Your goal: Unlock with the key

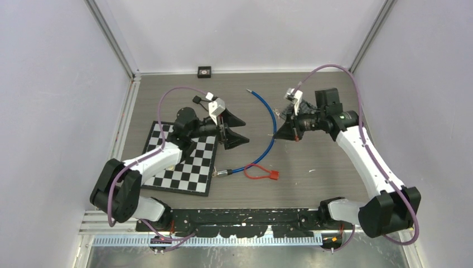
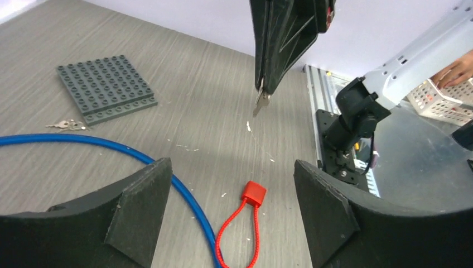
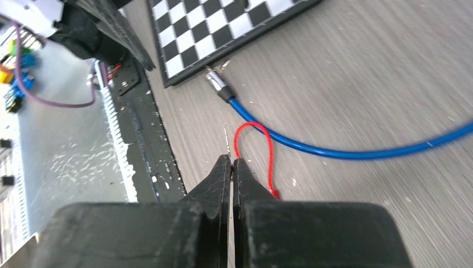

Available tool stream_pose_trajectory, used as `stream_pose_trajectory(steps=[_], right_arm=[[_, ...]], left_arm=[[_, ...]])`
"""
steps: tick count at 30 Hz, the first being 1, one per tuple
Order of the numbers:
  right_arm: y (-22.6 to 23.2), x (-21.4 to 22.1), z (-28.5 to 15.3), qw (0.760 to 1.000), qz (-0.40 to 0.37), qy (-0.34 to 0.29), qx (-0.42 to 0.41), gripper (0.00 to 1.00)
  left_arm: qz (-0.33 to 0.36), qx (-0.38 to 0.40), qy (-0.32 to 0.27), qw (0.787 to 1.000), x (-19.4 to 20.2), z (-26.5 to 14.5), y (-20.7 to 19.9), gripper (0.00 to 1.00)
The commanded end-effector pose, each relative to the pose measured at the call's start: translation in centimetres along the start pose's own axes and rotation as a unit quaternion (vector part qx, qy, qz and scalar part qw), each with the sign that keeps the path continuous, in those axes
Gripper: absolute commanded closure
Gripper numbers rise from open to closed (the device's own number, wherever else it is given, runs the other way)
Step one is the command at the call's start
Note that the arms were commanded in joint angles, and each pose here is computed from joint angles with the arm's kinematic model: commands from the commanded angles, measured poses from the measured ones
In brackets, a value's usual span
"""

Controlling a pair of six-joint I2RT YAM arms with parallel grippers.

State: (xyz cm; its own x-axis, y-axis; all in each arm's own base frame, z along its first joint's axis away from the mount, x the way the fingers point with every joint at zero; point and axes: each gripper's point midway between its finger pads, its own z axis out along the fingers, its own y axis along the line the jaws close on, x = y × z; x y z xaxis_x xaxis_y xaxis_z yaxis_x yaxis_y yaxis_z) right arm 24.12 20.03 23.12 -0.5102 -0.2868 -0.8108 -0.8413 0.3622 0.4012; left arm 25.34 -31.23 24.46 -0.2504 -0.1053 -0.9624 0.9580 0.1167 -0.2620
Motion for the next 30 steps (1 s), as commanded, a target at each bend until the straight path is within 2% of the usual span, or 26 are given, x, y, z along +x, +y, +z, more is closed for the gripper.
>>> stream_pose_trajectory(steps=[1,7,15,22,30], right_arm=[[-1.4,-0.1,-3.1,0.997,0.004,-0.011,0.08,1.0],[-3.3,0.4,-5.7,0.987,0.039,-0.04,0.149,1.0],[-5.8,0.6,-8.2,0.974,0.078,-0.067,0.202,0.99],[-6.4,0.8,-9.1,0.968,0.084,-0.071,0.224,1.0],[-6.8,1.2,-9.2,0.967,0.087,-0.068,0.228,1.0]], left_arm=[[0.07,-0.002,0.085,0.994,1.4,-0.3,0.6,0.17],[0.135,0.01,0.212,0.968,6.8,-0.1,0.3,0.15],[0.198,0.058,0.288,0.935,11.1,3.7,-0.7,0.12],[0.234,0.108,0.376,0.89,15.7,6.8,-1.5,0.12],[0.242,0.137,0.44,0.854,20.2,8.4,-3.2,0.16]])
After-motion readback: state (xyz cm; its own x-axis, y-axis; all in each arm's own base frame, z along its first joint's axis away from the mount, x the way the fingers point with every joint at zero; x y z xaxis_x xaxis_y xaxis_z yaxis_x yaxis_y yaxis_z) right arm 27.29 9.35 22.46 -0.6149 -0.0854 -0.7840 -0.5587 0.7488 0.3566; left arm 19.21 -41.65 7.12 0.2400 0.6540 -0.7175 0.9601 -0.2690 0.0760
